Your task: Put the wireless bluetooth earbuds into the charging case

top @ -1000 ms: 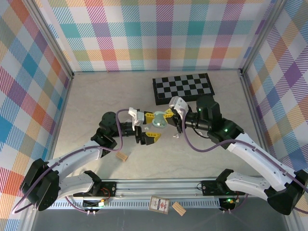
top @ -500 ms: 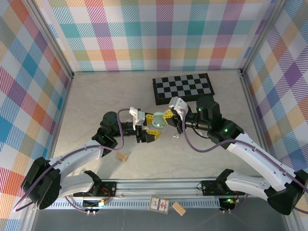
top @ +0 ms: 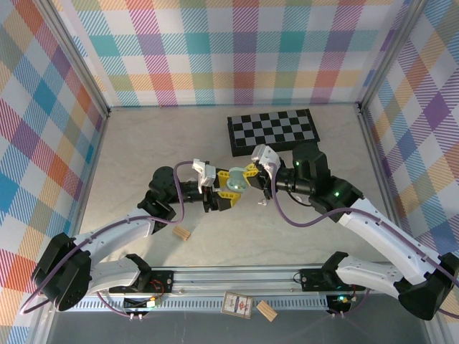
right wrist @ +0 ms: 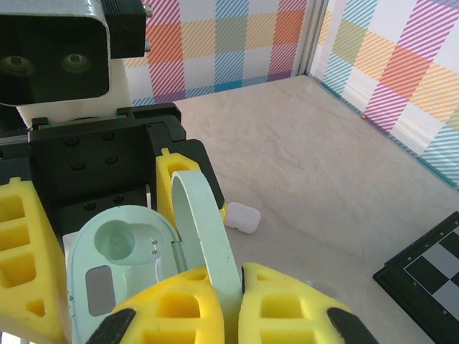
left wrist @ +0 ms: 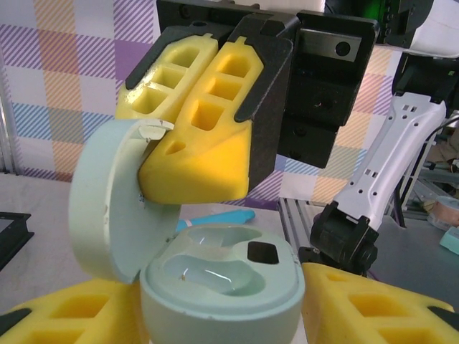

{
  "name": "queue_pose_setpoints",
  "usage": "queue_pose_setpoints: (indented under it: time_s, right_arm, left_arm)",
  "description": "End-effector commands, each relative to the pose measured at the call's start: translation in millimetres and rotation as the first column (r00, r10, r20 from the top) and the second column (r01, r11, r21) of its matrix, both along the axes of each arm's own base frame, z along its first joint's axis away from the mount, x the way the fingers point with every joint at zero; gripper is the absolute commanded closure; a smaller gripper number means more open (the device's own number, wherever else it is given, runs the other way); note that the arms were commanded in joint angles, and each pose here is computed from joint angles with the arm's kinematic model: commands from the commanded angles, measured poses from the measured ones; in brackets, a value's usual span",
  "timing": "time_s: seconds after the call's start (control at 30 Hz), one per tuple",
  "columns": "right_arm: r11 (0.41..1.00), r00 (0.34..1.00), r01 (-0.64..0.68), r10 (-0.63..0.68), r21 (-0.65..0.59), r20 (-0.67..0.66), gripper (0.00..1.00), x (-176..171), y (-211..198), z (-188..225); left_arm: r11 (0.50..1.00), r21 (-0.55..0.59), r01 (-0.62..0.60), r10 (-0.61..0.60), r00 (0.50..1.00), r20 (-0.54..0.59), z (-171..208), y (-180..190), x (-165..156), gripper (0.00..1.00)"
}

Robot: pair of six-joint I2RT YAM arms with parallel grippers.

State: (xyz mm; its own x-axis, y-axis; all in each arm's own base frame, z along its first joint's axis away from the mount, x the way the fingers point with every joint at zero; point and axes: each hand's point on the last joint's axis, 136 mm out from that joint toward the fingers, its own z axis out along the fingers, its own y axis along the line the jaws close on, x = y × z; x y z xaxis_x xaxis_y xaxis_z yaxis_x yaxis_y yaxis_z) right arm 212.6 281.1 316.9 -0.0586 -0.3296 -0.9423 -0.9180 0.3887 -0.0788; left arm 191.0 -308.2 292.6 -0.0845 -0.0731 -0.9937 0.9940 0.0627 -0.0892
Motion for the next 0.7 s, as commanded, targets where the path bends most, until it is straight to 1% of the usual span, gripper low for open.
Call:
queue_pose_setpoints:
  time_s: [0.0, 0.2, 0.23, 0.4, 0.67]
  right_arm:
    - [1.0, 0.999, -0.03, 0.03, 0.001, 0.012, 1.0, -4.6, 0.7, 1.2]
    - [0.999, 0.999, -0.032, 0.032, -0.005, 0.007, 1.0, -3.7, 1.8, -0.9]
    - [0.999, 0.999, -0.031, 0.031, -0.005, 0.007, 1.0, -3.1, 1.9, -1.0]
    - [1.0, 0.999, -0.031, 0.031, 0.0, 0.014, 1.0, -2.8, 2.0, 2.0]
    - [1.0, 0.999, -0.028, 0.028, 0.007, 0.016, 1.0, -3.3, 1.4, 5.3]
  left_arm:
    - [0.999, -0.036, 0.03, -0.028, 0.999, 0.038, 15.5, -2.1, -5.9, 0.48]
    - [0.999, -0.034, 0.031, -0.03, 0.999, 0.034, 14.9, -2.3, -5.9, 0.45]
    - [0.999, -0.033, 0.033, -0.031, 0.999, 0.034, 14.6, -2.4, -6.1, 0.46]
    - [0.999, -0.029, 0.038, -0.037, 0.999, 0.031, 13.8, -3.1, -6.1, 0.58]
    - [0.999, -0.026, 0.044, -0.043, 0.998, 0.043, 12.6, -4.2, -6.1, 0.67]
